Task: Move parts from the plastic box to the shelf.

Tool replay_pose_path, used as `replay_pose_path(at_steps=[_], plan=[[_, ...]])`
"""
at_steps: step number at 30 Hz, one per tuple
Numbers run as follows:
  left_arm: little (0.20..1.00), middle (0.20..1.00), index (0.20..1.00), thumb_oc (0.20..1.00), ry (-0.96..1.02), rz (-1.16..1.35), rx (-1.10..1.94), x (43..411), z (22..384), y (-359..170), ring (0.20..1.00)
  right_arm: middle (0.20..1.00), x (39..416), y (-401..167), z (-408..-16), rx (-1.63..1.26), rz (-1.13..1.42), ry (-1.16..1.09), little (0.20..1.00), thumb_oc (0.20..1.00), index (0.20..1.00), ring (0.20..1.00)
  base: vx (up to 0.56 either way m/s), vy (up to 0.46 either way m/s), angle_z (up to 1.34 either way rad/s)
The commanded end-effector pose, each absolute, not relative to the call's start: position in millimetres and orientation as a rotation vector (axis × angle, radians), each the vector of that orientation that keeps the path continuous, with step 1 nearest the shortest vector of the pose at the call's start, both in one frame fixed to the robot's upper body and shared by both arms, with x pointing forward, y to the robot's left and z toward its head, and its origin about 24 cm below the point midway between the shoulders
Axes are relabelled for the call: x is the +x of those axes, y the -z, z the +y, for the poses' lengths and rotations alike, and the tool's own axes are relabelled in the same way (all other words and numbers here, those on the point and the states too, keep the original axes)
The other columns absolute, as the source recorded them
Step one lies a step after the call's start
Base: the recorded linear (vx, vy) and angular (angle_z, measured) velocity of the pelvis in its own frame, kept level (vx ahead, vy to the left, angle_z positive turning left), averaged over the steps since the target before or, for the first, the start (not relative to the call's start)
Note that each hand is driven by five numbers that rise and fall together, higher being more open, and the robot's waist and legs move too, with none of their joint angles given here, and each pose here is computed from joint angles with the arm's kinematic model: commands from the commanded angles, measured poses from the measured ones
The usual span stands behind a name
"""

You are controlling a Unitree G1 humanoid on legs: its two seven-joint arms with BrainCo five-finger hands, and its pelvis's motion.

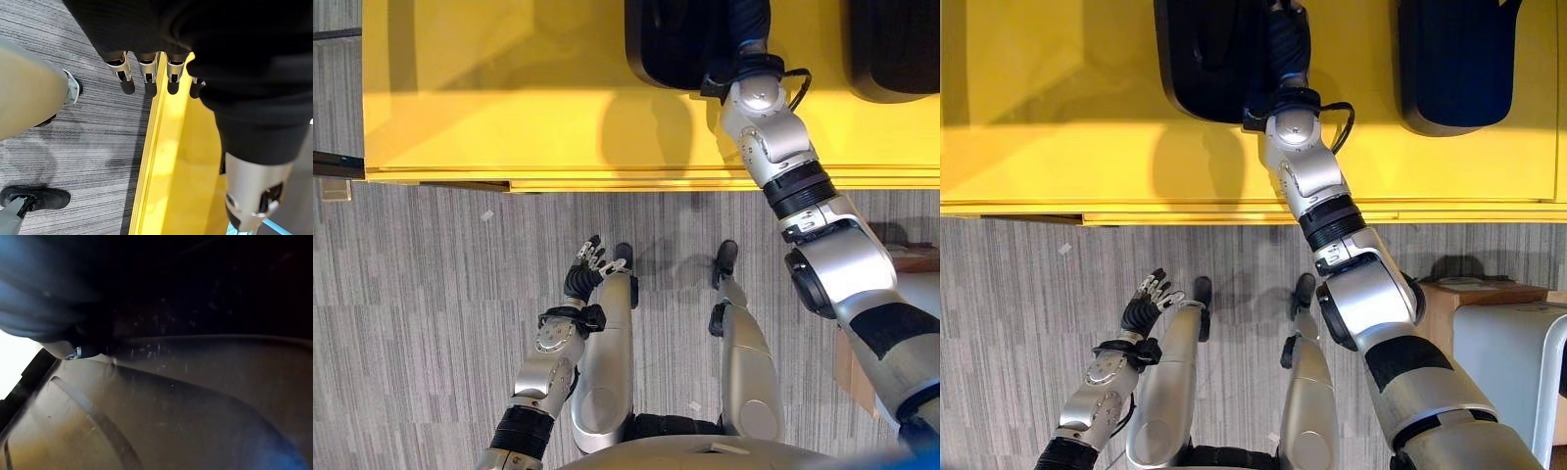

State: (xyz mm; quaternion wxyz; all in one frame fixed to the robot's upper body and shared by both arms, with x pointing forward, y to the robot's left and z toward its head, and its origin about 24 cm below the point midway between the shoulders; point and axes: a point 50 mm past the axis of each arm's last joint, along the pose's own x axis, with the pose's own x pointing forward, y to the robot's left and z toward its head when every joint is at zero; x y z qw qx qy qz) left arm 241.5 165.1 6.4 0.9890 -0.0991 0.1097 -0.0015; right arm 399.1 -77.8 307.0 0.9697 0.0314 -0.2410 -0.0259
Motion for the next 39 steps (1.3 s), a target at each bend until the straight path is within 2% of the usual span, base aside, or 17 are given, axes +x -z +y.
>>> replay_pose_path(at_steps=[1, 16, 39], plan=[[1.0, 1.0, 1.0, 1.0, -0.012, 0.142, -0.244, 236.1, 162.2, -20.3, 1.0, 0.2, 397.7, -330.8, -90.1, 0.103, -0.546, 0.085, 0.2, 0.2, 0.2, 0.2, 0.0, 0.0, -0.04], [1.0, 1.0, 1.0, 1.0, -0.017, 0.145, -0.239, 235.3, 164.6, -20.1, 1.0, 0.2, 405.8, -308.1, -95.0, 0.174, -0.45, 0.103, 0.2, 0.2, 0.2, 0.2, 0.0, 0.0, 0.0], [1.0, 1.0, 1.0, 1.0, -0.026, 0.133, -0.234, 236.2, 164.9, -22.5, 1.0, 0.2, 415.6, -277.1, -110.8, -0.026, -0.368, 0.141, 0.2, 0.2, 0.2, 0.2, 0.0, 0.0, 0.0]])
